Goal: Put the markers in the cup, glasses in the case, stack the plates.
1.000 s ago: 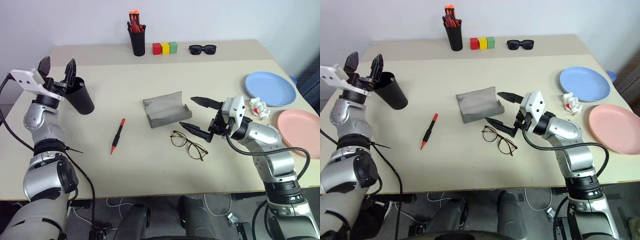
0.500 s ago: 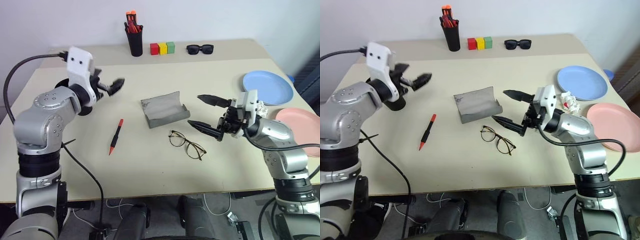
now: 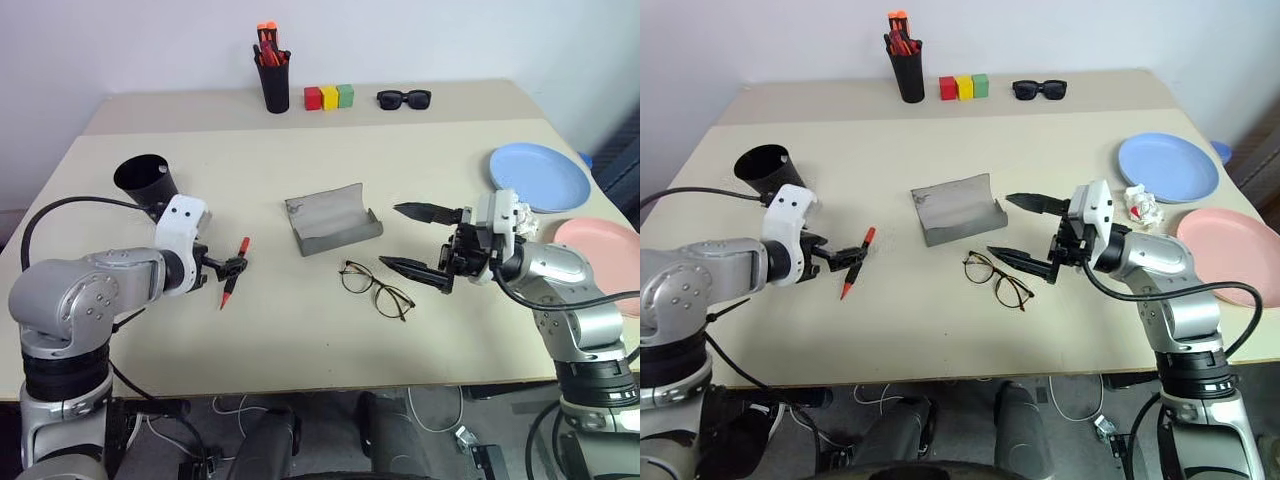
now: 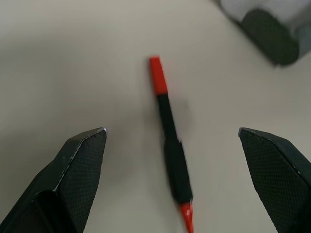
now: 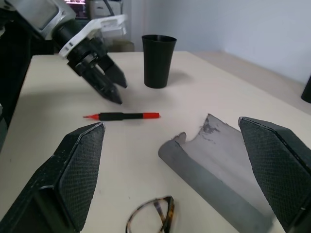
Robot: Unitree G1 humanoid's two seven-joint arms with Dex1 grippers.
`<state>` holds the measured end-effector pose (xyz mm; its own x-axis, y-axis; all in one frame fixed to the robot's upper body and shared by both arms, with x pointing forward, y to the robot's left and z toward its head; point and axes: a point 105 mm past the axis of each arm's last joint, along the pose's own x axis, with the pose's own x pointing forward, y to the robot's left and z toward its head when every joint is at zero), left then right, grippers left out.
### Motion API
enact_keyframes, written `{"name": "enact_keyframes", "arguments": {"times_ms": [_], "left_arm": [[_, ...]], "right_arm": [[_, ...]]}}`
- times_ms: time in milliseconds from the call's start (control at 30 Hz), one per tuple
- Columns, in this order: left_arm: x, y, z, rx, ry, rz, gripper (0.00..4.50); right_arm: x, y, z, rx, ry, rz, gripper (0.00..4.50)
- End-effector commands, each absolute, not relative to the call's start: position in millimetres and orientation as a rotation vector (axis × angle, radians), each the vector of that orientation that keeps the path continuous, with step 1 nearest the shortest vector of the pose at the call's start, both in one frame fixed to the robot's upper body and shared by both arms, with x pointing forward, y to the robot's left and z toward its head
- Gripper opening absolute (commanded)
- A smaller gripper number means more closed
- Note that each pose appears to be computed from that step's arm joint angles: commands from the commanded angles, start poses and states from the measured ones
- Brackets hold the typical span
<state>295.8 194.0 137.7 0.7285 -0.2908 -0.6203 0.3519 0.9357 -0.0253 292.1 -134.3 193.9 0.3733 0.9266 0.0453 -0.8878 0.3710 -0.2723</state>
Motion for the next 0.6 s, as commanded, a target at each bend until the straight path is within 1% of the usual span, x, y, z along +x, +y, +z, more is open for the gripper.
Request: {"name": "enact_keyframes", "arguments": {"times_ms": [33, 133, 267, 367, 467, 567, 600], "left_arm": [[283, 190, 126, 0.093, 0.705, -0.381, 4.46], [279, 191, 117, 0.099, 0.738, -0.364, 4.46], [291, 194, 114, 0.079, 0.732, -0.287, 4.46], [297, 185, 115, 0.053, 0.723, -0.295, 4.46], [298, 179, 110, 0.049, 0.738, -0.313, 4.46], [297, 178, 106, 0.057, 0.753, -0.309, 3.62], [296, 177, 105, 0.057, 0.757, -0.314, 3.12]], "right_arm": [[289, -130, 202, -0.251, -0.255, 1.171, 4.5], [290, -130, 202, -0.256, -0.258, 1.161, 4.5], [291, -131, 202, -0.264, -0.263, 1.152, 4.5], [291, -131, 202, -0.264, -0.265, 1.149, 4.5], [293, -131, 202, -0.271, -0.272, 1.136, 4.5], [295, -132, 204, -0.276, -0.282, 1.12, 4.5], [296, -133, 204, -0.277, -0.283, 1.118, 4.5]]}}
